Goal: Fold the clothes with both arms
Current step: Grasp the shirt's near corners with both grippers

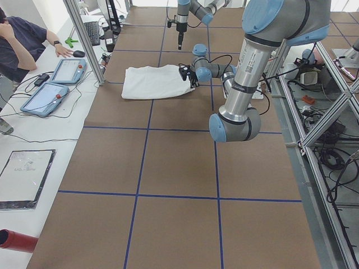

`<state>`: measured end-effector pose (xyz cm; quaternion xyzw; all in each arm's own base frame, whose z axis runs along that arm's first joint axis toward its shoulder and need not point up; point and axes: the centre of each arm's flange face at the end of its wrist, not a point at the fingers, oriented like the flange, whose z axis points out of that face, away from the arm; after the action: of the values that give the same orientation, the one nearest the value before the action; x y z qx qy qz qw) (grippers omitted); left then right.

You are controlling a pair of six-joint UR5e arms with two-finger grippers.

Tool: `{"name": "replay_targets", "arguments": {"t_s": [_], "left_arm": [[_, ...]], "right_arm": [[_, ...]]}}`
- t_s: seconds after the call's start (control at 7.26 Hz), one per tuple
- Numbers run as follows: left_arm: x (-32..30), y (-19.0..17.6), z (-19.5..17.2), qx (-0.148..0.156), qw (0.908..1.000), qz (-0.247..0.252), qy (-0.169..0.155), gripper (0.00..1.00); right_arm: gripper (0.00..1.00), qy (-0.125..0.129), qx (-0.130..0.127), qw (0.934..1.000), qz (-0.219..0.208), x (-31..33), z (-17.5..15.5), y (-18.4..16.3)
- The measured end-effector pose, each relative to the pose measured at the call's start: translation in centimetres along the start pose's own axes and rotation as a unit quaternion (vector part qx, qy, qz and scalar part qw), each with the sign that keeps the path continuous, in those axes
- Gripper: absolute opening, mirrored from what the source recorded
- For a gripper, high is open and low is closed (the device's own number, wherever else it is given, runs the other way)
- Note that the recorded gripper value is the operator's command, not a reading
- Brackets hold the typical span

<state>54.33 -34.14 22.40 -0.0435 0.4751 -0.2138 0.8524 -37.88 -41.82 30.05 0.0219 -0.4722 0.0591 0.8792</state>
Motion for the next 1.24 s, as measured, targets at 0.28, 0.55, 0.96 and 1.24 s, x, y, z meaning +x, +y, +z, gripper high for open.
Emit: {"name": "replay_targets", "arguments": {"t_s": [0.28,0.55,0.96,1.24], "left_arm": [[0.3,-0.8,-1.3,-0.006,0.9999,-0.003,0.008,0.0],[0.3,-1.3,-1.5,-0.006,0.9999,0.001,0.009,0.0],[0.3,-1.5,-1.6,-0.006,0.9999,0.003,0.009,0.0],[0.3,-1.6,-1.4,-0.006,0.9999,0.003,0.009,0.0]], "right_arm": [[1.0,0.017,0.002,0.997,0.075,-2.3,2.8,3.5],[1.0,0.057,0.003,0.9887,0.138,-6.3,5.6,7.8],[1.0,0.097,0.019,0.9773,0.188,-8.5,10.5,14.0],[1.0,0.101,0.034,0.9668,0.232,-9.9,12.5,14.1]]}}
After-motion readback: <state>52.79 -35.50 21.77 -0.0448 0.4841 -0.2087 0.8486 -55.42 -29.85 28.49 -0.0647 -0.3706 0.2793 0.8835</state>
